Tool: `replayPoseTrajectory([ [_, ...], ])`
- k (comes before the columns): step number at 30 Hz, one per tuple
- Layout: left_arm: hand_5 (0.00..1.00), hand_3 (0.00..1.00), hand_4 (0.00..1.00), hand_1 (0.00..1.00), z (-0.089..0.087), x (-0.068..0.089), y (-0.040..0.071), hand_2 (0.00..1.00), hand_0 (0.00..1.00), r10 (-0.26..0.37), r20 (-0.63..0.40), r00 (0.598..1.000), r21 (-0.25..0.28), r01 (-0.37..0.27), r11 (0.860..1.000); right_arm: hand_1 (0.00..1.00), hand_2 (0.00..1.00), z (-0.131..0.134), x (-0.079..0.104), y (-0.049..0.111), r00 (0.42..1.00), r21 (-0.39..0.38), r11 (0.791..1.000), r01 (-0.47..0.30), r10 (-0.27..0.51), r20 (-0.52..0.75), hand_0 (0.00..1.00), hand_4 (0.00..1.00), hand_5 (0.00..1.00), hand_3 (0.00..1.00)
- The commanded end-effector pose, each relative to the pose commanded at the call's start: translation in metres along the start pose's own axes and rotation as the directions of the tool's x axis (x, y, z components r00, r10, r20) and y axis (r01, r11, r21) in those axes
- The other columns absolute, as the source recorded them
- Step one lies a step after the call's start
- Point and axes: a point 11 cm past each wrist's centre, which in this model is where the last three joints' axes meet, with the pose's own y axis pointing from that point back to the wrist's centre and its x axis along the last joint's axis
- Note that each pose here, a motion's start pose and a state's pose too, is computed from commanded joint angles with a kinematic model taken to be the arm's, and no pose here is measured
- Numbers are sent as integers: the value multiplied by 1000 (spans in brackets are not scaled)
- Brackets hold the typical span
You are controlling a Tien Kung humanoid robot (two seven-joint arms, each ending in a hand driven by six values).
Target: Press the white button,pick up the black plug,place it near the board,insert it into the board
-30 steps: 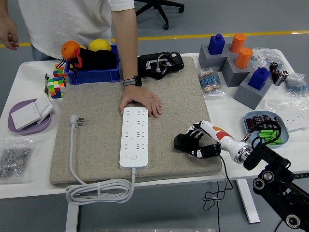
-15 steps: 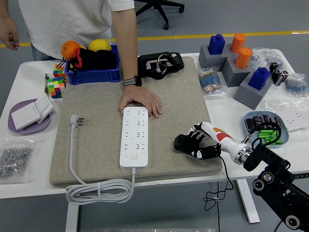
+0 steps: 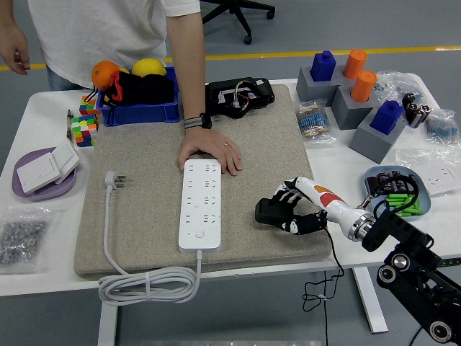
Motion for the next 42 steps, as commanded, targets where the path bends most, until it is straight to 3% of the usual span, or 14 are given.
replayPoseTrajectory([
  [14, 482, 772, 561, 741, -3, 1, 0, 717, 791, 1, -3, 1000, 5, -1, 1000, 499, 559, -63, 1, -14, 997, 144, 988, 59, -52, -54, 473, 841, 2, 521],
  [29, 479, 772, 565, 741, 0, 4, 0, 718, 792, 5, -10, 1000, 0, -5, 1000, 496, 558, -82, -20, -45, 980, 139, 976, 169, -151, -133, 472, 834, 2, 522],
  [42, 478, 772, 566, 741, 0, 6, 0, 717, 791, 9, -14, 1000, 0, -9, 1000, 492, 557, -78, -32, -61, 968, 97, 977, 190, -171, -182, 465, 835, 2, 522],
])
